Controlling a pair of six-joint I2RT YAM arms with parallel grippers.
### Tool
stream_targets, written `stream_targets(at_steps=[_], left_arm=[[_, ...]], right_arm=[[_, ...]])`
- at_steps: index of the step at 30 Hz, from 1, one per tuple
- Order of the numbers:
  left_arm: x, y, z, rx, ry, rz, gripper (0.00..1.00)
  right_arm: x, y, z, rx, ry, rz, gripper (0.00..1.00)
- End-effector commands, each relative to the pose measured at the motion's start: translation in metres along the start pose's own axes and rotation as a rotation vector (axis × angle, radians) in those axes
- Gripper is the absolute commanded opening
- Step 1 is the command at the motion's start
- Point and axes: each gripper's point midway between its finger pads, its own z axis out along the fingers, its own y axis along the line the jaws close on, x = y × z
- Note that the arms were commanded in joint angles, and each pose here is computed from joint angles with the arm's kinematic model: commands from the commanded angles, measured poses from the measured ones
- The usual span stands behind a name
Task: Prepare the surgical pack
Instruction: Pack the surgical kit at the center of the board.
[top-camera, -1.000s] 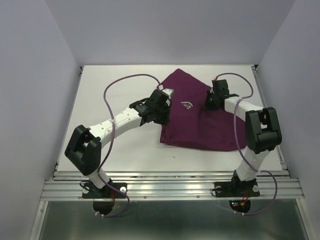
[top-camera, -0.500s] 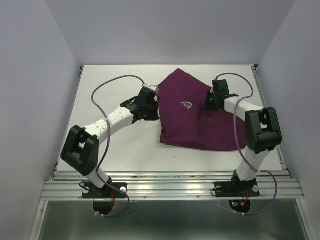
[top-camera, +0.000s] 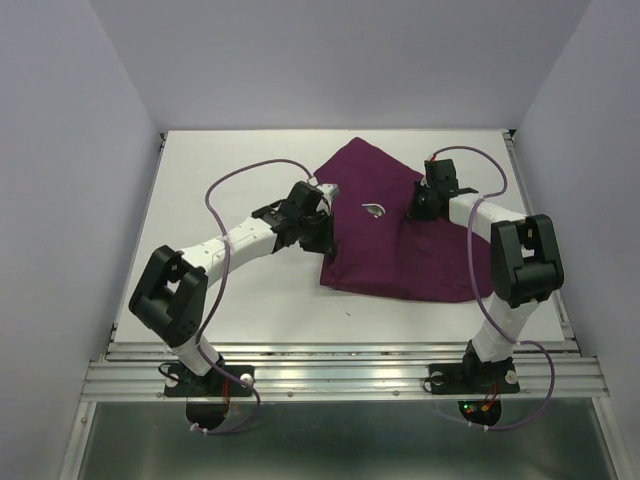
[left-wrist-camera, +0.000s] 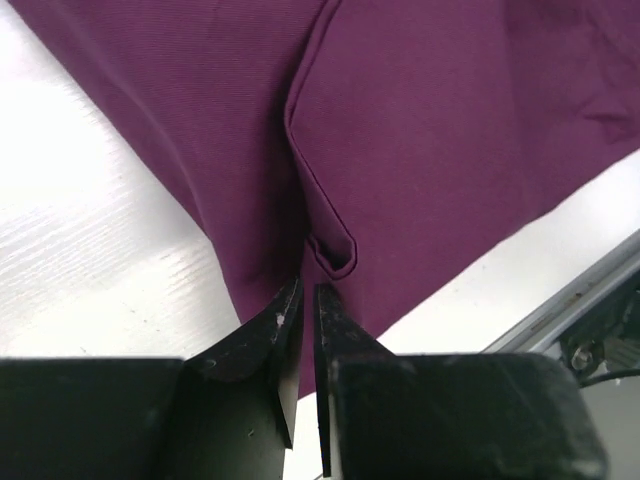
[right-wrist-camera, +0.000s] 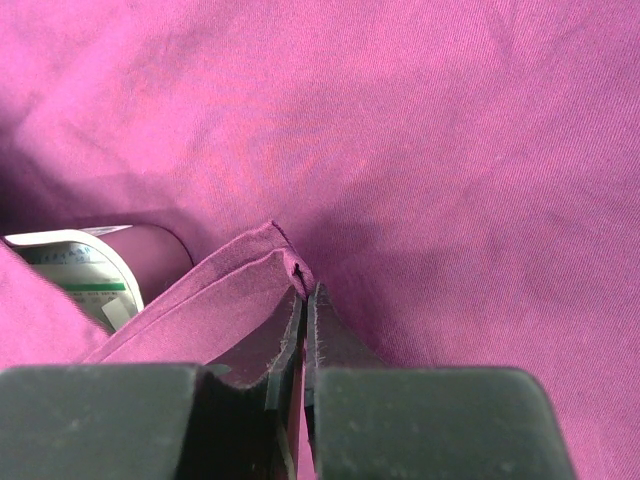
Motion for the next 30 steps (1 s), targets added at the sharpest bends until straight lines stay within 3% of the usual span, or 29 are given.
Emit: stream_targets(at_steps=[1,5,11,21,30], left_arm=[[-0.007,-0.021,-0.016,0.109,-0.047,0.07,0.21],[-0.003,-0.027,-0.02,0.158,-0.046,0.088,0.26],[0.001,-0.037,-0.025,0.227,-0.054,0.115,0.44],[-0.001,-0.037,-0.025,0.23,-0.088,0.089,0.42],[0.008,-0.022,-0.008,0.169,-0.038,0.073,0.33]], right_arm=[[-0.014,0.0,0.003,0.008,-0.053,0.002,0.01],[-0.012,0.0,0.004,0.006,-0.047,0.002,0.01],[-0.009,0.0,0.005,0.001,-0.038,0.008,0.01],[-0.006,-0.001,0.006,0.002,-0.031,0.009,0.01],[-0.006,-0.001,0.005,0.004,-0.031,0.009,0.01]])
